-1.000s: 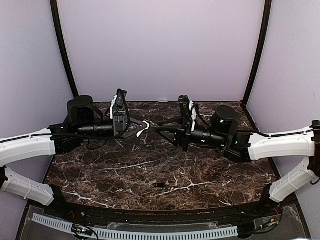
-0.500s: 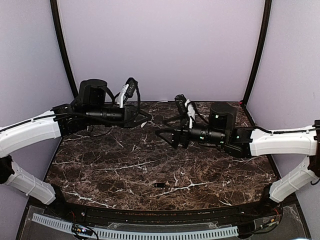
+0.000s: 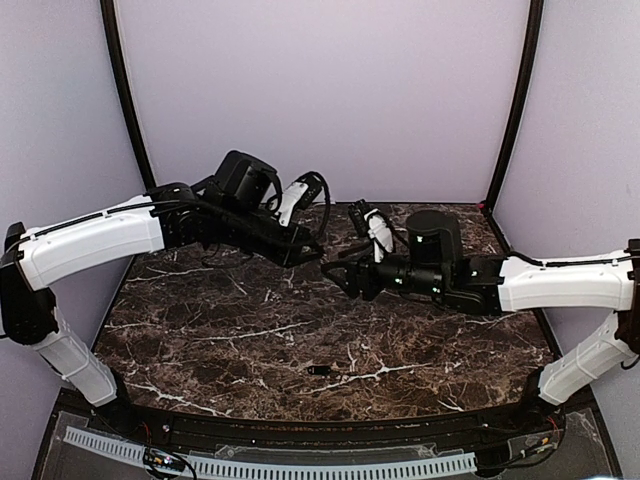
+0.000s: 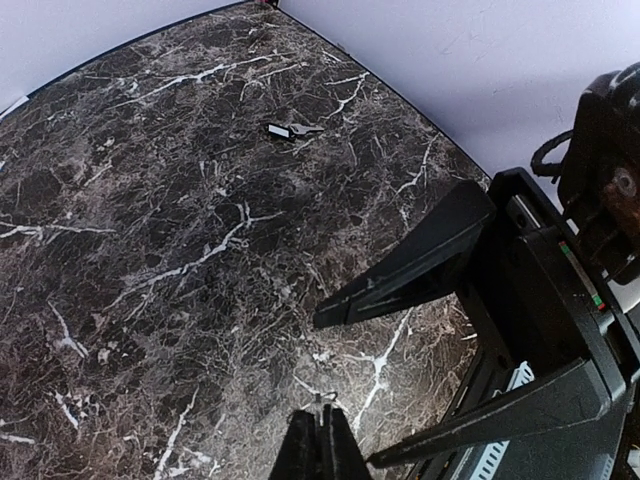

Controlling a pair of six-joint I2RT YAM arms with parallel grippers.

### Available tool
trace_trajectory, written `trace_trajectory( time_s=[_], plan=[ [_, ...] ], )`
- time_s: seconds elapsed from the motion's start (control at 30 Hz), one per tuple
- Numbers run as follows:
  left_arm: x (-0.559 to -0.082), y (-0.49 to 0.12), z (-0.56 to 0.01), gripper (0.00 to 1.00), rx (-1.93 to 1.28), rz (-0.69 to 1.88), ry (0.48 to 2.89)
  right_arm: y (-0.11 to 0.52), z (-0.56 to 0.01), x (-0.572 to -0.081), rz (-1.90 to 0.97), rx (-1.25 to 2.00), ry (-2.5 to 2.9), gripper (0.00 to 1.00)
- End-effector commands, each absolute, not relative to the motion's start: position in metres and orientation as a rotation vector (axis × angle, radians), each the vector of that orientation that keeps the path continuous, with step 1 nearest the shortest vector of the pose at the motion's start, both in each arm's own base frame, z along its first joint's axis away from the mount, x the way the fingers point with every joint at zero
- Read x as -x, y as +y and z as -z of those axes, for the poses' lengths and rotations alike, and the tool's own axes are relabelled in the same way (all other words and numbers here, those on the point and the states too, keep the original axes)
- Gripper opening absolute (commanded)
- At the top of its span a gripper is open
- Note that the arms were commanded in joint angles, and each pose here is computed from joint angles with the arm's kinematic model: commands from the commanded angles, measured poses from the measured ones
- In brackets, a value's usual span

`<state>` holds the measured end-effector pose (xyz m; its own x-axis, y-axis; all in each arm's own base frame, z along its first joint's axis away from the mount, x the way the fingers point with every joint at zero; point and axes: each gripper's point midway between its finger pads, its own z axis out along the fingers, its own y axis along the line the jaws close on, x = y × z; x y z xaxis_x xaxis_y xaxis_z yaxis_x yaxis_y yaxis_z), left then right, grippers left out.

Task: Remove the keys from the keyring

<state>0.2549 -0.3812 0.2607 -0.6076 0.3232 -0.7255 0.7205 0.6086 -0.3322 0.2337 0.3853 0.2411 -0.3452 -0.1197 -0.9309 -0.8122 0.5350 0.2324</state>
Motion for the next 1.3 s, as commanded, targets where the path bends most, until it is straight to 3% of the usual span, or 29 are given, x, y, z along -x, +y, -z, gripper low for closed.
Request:
trace_trajectory(
  time_s=[0.0,0.27,0.47,0.63,0.7,1.27],
  plan=[
    [-0.254,-0.378,-0.28,0.0,-0.848,0.793,2.172,0.39,-0.26,-0.248,-0.808,0.734,1.769,0.55],
    [-0.252,-0.379,-0.283,0.0,-0.844,0.808,2.173,0.409,-0.257,-0.243,-0.773,0.828,1.74,0.44],
    [-0.25,-0.38,-0.283,0.0,-0.848,0.812,2.173,0.413,-0.26,-0.247,-0.733,0.828,1.72,0.21],
    [-0.248,-0.381,-0.282,0.0,-0.852,0.81,2.177,0.413,-0.26,-0.25,-0.705,0.818,1.717,0.11],
    [-0.249,-0.381,-0.282,0.0,-0.852,0.806,2.176,0.413,-0.26,-0.248,-0.703,0.827,1.709,0.0],
    [-0.252,-0.372,-0.286,0.0,-0.814,0.769,2.169,0.406,-0.256,-0.229,-0.754,0.912,1.586,0.0]
  ],
)
